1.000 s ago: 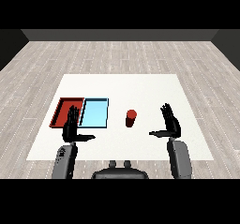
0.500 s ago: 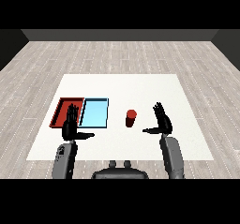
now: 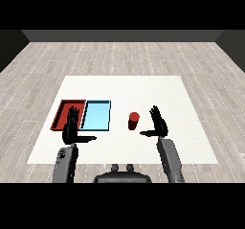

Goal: Pick the red can and put it in the red box

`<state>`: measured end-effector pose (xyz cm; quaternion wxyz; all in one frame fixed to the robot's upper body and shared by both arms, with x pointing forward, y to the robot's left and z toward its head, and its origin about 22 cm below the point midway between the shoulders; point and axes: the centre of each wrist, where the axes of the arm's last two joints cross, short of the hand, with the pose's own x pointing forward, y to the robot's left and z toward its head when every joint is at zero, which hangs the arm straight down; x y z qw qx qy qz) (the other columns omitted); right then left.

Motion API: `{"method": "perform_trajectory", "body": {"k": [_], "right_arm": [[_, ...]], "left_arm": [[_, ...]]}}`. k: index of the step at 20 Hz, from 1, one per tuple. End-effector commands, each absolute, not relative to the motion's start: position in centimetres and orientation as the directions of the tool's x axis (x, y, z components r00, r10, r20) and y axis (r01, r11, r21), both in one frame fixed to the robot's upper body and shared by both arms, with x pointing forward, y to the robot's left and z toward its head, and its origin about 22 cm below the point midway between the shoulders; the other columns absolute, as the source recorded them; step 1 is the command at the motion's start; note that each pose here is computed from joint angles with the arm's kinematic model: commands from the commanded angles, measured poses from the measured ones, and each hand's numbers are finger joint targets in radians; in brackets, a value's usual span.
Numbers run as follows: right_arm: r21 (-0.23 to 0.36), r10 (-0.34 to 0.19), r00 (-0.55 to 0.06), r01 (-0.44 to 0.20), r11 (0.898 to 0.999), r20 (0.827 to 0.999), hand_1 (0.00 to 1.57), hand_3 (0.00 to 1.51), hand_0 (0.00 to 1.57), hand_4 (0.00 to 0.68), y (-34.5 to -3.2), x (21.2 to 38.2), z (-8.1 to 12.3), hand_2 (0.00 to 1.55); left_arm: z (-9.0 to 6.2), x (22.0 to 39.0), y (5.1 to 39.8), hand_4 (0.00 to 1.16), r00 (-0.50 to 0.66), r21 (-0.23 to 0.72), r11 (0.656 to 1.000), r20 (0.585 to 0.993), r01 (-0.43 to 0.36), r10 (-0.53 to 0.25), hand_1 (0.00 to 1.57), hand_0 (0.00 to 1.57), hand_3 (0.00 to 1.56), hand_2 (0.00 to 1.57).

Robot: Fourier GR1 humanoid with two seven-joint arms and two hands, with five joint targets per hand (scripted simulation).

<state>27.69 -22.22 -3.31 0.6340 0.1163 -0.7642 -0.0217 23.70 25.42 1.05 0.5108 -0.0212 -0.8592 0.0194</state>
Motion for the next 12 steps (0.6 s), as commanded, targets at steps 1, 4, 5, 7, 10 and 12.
{"method": "perform_trajectory", "body": {"k": [1, 4, 5, 7, 10, 12], "right_arm": [[0.201, -0.225, -0.137, -0.167, 0.965, 0.965, 0.00, 0.00, 0.00, 0.000, -21.6, 28.2, -4.2, 0.00], [0.222, -0.243, -0.135, -0.152, 0.963, 0.961, 0.00, 0.00, 0.00, 0.000, -21.4, 27.8, -5.3, 0.00], [0.230, -0.253, -0.135, -0.165, 0.959, 0.958, 0.00, 0.00, 0.00, 0.000, -20.5, 27.6, -5.3, 0.00], [0.239, -0.258, -0.108, -0.164, 0.957, 0.960, 0.00, 0.00, 0.00, 0.000, -20.1, 28.1, -6.7, 0.00], [0.271, -0.293, -0.126, -0.162, 0.949, 0.948, 0.00, 0.00, 0.00, 0.000, -18.2, 26.4, -4.8, 0.00], [0.259, -0.279, -0.109, -0.167, 0.951, 0.954, 0.00, 0.00, 0.00, 0.000, -18.3, 29.6, -6.8, 0.00]], "left_arm": [[0.1, 22.7, 25.0, 0.00, -0.474, -0.062, 0.997, 0.877, 0.043, 0.075, 0.00, 0.00, 0.00, 0.00], [-0.6, 23.4, 26.8, 0.00, -0.479, -0.061, 0.998, 0.875, 0.024, 0.065, 0.00, 0.00, 0.00, 0.00], [1.6, 23.8, 25.0, 0.00, -0.473, -0.053, 0.998, 0.879, 0.025, 0.058, 0.00, 0.00, 0.00, 0.00], [1.7, 25.4, 25.0, 0.00, -0.479, -0.070, 0.997, 0.874, 0.042, 0.082, 0.00, 0.00, 0.00, 0.00], [0.6, 24.8, 25.1, 0.00, -0.483, -0.058, 0.998, 0.873, 0.026, 0.064, 0.00, 0.00, 0.00, 0.00], [1.5, 24.4, 24.9, 0.00, -0.474, -0.075, 0.996, 0.877, 0.037, 0.084, 0.00, 0.00, 0.00, 0.00]]}}
